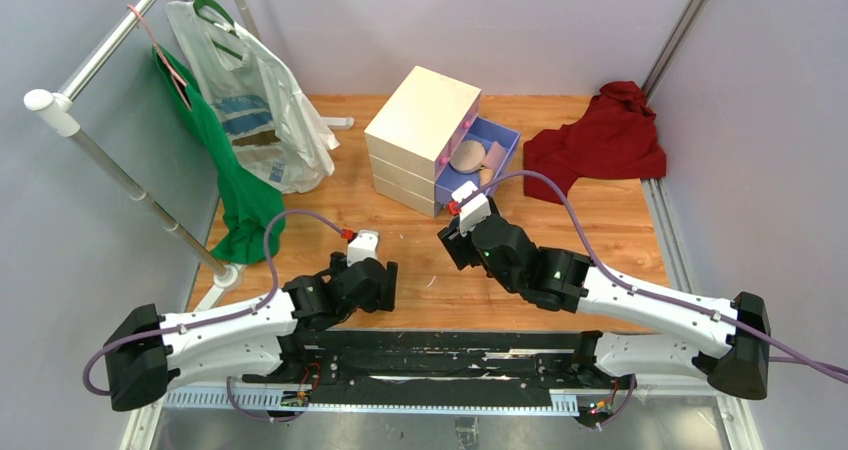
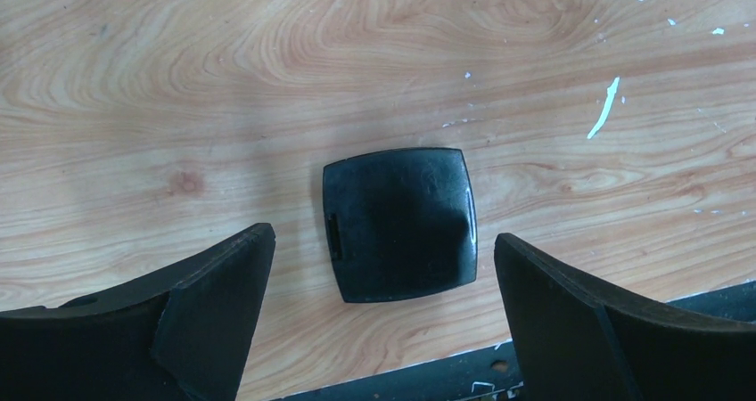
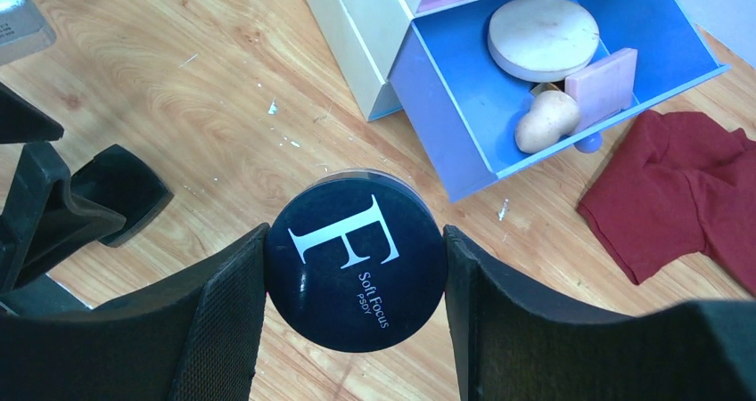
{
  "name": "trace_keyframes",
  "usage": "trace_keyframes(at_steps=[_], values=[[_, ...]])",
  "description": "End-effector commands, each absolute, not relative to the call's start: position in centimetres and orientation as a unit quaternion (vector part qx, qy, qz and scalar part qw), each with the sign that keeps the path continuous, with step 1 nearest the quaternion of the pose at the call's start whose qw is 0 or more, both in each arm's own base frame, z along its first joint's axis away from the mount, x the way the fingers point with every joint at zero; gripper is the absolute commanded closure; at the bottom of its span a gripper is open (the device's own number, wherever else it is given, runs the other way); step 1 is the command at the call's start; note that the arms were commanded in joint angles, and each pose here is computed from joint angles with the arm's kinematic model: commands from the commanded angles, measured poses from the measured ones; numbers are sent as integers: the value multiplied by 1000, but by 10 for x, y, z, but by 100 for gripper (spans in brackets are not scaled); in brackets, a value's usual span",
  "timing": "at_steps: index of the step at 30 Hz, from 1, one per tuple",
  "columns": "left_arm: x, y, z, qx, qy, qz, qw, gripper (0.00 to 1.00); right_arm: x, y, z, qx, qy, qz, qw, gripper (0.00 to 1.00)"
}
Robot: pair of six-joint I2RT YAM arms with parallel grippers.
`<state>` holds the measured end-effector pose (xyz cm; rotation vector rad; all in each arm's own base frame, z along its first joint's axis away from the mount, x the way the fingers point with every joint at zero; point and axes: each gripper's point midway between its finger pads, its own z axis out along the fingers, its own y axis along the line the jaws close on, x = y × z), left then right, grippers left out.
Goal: Organize the makeup
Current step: Pick up the makeup from the center of the board.
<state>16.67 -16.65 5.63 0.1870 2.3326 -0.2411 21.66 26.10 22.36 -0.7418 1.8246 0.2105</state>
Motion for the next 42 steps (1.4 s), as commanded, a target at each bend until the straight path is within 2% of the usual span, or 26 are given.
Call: trace_keyframes(at_steps=[1,23,27,29,31,34,37,38,42], values=[[176,-175,60,35,906,-99,410,2,223,250,227,-297,771,74,558,99],[176,-183,18,52,923,-56,378,0,237,220,235,-253,775,72,575,99],[174,-186,13,55,925,-60,372,12,242,212,239,-241,775,67,580,99],[174,-188,14,57,924,-65,373,23,248,209,241,-231,778,65,580,99],[176,-191,19,61,921,-72,377,40,257,205,243,-219,780,65,582,99],[180,-196,33,68,916,-79,388,71,278,196,247,-194,788,56,582,100],[186,-201,55,77,908,-86,403,93,299,195,255,-182,789,68,583,99],[188,-203,63,80,904,-89,410,98,306,193,258,-176,789,68,584,99],[198,-211,108,85,887,-102,442,100,338,192,268,-163,790,72,587,99]])
